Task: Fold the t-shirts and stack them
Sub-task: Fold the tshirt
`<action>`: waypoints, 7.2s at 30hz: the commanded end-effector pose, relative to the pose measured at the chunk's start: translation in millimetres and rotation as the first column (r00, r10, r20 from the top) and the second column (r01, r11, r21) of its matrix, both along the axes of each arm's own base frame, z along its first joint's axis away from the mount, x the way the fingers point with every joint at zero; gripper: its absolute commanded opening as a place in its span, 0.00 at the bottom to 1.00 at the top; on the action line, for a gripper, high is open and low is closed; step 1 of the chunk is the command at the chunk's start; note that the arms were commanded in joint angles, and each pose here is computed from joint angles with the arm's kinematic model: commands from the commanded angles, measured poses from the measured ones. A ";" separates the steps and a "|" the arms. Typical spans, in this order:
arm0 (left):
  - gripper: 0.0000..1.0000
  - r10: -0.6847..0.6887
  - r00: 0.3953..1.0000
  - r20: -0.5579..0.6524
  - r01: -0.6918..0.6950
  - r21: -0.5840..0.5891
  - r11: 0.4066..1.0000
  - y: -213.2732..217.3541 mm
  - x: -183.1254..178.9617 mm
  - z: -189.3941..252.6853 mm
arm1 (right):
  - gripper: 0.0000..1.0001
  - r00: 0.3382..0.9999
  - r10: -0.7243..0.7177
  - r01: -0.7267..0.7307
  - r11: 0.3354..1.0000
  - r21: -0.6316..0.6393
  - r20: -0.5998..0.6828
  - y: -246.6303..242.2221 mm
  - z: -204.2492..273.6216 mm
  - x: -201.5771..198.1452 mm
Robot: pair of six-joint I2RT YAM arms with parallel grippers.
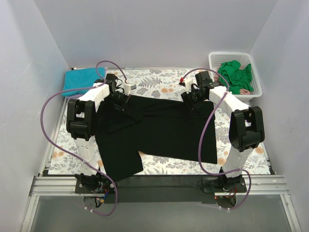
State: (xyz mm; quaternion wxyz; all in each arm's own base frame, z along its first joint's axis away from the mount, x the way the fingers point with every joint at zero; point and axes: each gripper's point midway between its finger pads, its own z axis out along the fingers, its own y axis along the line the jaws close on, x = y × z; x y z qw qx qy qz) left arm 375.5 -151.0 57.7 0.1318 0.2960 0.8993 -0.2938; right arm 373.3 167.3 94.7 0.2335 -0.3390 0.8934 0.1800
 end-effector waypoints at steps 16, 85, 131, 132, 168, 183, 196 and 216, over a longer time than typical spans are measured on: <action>0.00 -0.175 0.983 -0.051 0.174 -0.028 0.984 -42.6 -87.3 19.1 | 0.46 0.999 0.032 -0.034 0.996 0.083 0.028 11.4 23.1 -4.5; 0.61 -0.395 0.916 0.064 0.366 0.267 0.892 53.7 -220.4 54.5 | 0.67 0.980 0.188 -0.198 0.892 -0.406 -0.065 -119.3 -21.2 -148.5; 0.64 -0.299 0.952 -0.073 0.303 0.394 0.868 81.3 -221.9 29.5 | 0.38 0.957 0.258 -0.288 0.779 -0.557 -0.134 -157.8 -91.1 -173.2; 0.64 -0.290 0.955 -0.067 0.293 0.380 0.877 79.8 -221.3 30.6 | 0.35 0.956 0.258 -0.293 0.777 -0.558 -0.142 -158.9 -93.8 -176.3; 0.50 -0.246 0.929 0.275 0.105 0.443 0.891 102.5 -160.8 -32.4 | 0.01 0.957 0.240 -0.289 0.788 -0.543 -0.160 -153.8 -85.2 -166.6; 0.02 -0.291 0.941 0.173 0.182 0.464 0.867 112.4 -195.8 -60.4 | 0.01 0.955 0.246 -0.297 0.786 -0.542 -0.167 -154.6 -87.8 -169.9; 0.00 -0.309 0.932 0.191 0.207 0.420 0.884 103.6 -199.5 -0.3 | 0.01 0.957 0.260 -0.285 0.781 -0.555 -0.125 -159.8 -66.4 -174.7; 0.00 -0.206 0.949 0.238 0.119 0.335 0.935 104.3 -110.1 65.0 | 0.01 0.963 0.270 -0.233 0.800 -0.553 -0.015 -166.0 -10.7 -82.3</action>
